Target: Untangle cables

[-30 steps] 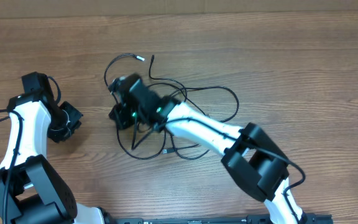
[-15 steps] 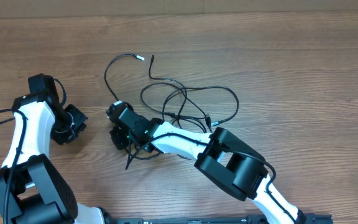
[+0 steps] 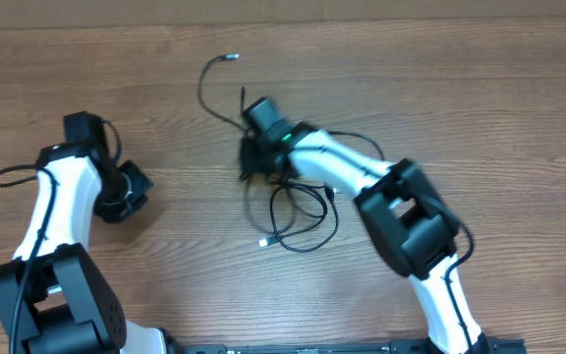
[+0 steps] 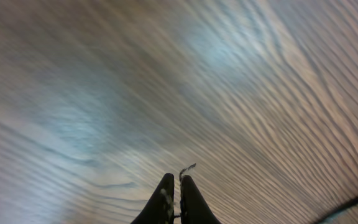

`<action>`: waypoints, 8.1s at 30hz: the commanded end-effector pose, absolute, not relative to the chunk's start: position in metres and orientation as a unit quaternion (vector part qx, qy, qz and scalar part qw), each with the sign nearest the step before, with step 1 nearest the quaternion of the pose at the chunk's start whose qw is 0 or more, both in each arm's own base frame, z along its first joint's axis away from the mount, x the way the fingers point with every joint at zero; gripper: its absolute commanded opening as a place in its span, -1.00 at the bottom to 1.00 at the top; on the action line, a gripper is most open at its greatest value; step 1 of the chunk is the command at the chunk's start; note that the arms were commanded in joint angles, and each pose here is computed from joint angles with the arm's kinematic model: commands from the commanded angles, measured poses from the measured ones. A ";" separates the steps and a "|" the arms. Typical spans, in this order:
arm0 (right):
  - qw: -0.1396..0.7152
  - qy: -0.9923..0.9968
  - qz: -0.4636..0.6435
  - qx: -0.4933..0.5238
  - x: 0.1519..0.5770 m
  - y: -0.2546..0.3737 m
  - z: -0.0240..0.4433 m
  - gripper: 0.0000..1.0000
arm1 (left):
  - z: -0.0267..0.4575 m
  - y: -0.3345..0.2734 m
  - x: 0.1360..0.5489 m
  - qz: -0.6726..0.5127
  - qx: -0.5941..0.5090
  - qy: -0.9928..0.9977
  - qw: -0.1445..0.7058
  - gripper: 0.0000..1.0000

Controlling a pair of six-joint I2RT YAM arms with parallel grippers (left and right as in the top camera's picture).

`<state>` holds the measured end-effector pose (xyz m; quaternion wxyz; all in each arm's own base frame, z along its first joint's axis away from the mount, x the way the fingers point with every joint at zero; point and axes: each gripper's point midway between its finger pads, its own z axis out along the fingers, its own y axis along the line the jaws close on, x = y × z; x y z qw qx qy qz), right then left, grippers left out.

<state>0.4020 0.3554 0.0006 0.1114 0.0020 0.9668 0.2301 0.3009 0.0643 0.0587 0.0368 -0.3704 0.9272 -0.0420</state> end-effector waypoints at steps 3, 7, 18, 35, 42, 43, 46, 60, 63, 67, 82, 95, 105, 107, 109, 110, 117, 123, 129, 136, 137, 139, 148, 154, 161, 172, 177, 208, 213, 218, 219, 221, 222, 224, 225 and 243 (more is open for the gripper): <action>-0.005 0.964 0.253 0.084 0.394 0.306 -0.026 -0.79 | 0.061 0.034 0.309 -0.051 -0.304 0.950 0.048 -0.84; -0.049 0.963 0.228 0.134 0.395 0.255 -0.031 -0.92 | 0.062 0.010 0.317 -0.055 -0.265 0.961 0.058 -0.82; -0.111 0.968 0.152 0.166 0.378 0.158 -0.037 -0.92 | 0.065 -0.057 0.334 -0.073 -0.164 0.979 0.094 -0.72; 0.052 0.968 0.242 0.051 0.391 0.143 0.128 -0.92 | 0.066 -0.099 0.325 -0.081 -0.057 0.991 0.093 -0.51; 0.095 0.974 0.156 0.134 0.403 0.067 0.134 -0.31 | 0.065 -0.107 0.309 -0.103 -0.025 0.993 0.060 -0.27; 0.092 0.974 0.149 0.144 0.403 0.059 0.132 -0.15 | 0.065 -0.112 0.307 -0.114 -0.020 0.992 0.056 -0.25; 0.079 0.973 0.137 0.170 0.396 0.037 0.123 0.21 | 0.067 -0.128 0.303 -0.137 -0.006 0.989 0.050 -0.22; -0.024 0.968 0.159 0.192 0.336 0.044 0.048 0.54 | 0.079 -0.217 0.303 -0.181 0.075 0.974 0.113 0.22; -0.030 0.966 0.187 0.175 0.327 0.064 0.031 0.50 | 0.088 -0.239 0.310 -0.202 0.097 0.964 0.146 0.51; -0.035 0.967 0.192 0.162 0.316 0.081 0.013 0.50 | 0.099 -0.263 0.318 -0.227 0.118 0.949 0.184 0.58; -0.014 0.975 0.178 0.129 0.313 0.097 -0.004 0.51 | 0.089 -0.281 0.339 -0.235 0.051 0.947 0.213 0.40; -0.005 0.975 0.180 0.127 0.317 0.097 -0.004 0.53 | 0.068 -0.316 0.341 -0.300 0.040 0.936 0.181 0.12; -0.005 0.975 0.180 0.127 0.317 0.097 -0.004 0.54 | 0.064 -0.315 0.336 -0.291 0.040 0.940 0.175 -0.24; -0.007 0.975 0.180 0.128 0.316 0.097 -0.004 0.54 | 0.061 -0.315 0.334 -0.282 0.041 0.942 0.174 -0.21; -0.007 0.975 0.180 0.128 0.316 0.097 -0.004 0.54 | 0.060 -0.319 0.337 -0.282 0.042 0.941 0.183 -0.15; -0.007 0.975 0.180 0.127 0.316 0.097 -0.004 0.54 | 0.061 -0.322 0.338 -0.286 0.042 0.939 0.189 -0.15; -0.001 0.975 0.181 0.126 0.319 0.097 -0.003 0.54 | 0.054 -0.323 0.343 -0.278 0.040 0.939 0.198 -0.39; 0.002 0.975 0.182 0.126 0.320 0.098 -0.003 0.55 | 0.047 -0.321 0.341 -0.272 0.039 0.943 0.189 -0.69; 0.002 0.975 0.182 0.126 0.321 0.098 -0.003 0.55 | 0.074 -0.326 0.349 -0.306 0.078 0.926 0.204 -0.92; 0.007 0.976 0.175 0.126 0.322 0.095 -0.004 0.55 | 0.157 -0.322 0.362 -0.369 0.095 0.891 0.247 -0.92; 0.009 0.977 0.172 0.126 0.323 0.094 -0.004 0.55 | 0.167 -0.319 0.363 -0.371 0.096 0.887 0.256 -0.92; 0.011 0.977 0.171 0.126 0.324 0.094 -0.005 0.56 | 0.193 -0.315 0.364 -0.374 0.111 0.877 0.282 -0.92; 0.013 0.978 0.162 0.127 0.324 0.091 -0.006 0.55 | 0.296 -0.288 0.356 -0.367 0.143 0.822 0.411 -0.92; 0.001 0.976 0.173 0.131 0.324 0.093 0.009 0.06 | 0.303 -0.272 0.356 -0.333 0.129 0.828 0.432 -0.92; 0.044 0.974 0.181 0.125 0.350 0.089 0.083 0.16 | 0.275 -0.239 0.366 -0.228 0.101 0.866 0.434 -0.92; 0.095 0.954 0.257 0.120 0.376 0.113 0.119 0.41 | 0.319 -0.233 0.357 -0.231 0.125 0.833 0.487 -0.92; 0.096 0.951 0.262 0.132 0.381 0.119 0.112 0.32 | 0.354 -0.223 0.347 -0.243 0.119 0.807 0.526 -0.92; 0.129 0.964 0.171 0.156 0.375 0.129 0.019 -0.74 | 0.487 0.017 0.252 0.056 -0.281 0.631 0.721 -0.92; 0.132 0.967 0.145 0.164 0.369 0.119 0.006 -0.74 | 0.493 0.065 0.213 0.137 -0.423 0.552 0.706 -0.92; 0.132 0.967 0.142 0.164 0.365 0.117 0.001 -0.62 | 0.495 0.057 0.222 0.117 -0.403 0.561 0.714 -0.92; 0.130 0.967 0.148 0.163 0.365 0.119 0.001 -0.55 | 0.494 0.054 0.225 0.112 -0.391 0.569 0.715 -0.92; 0.121 0.963 0.183 0.154 0.364 0.132 0.005 -0.32 | 0.493 0.047 0.232 0.104 -0.371 0.581 0.717 -0.92; 0.114 0.960 0.208 0.148 0.363 0.140 0.008 -0.30 | 0.492 0.045 0.235 0.103 -0.364 0.585 0.717 -0.92; 0.094 0.951 0.261 0.134 0.359 0.159 0.016 -0.30 | 0.491 0.043 0.238 0.106 -0.362 0.588 0.716 -0.92; 0.085 0.946 0.286 0.127 0.356 0.167 0.020 -0.31 | 0.490 0.041 0.240 0.107 -0.361 0.589 0.715 -0.92; 0.087 0.940 0.294 0.149 0.351 0.211 0.024 -0.40 | 0.458 0.021 0.272 0.169 -0.308 0.644 0.680 -0.92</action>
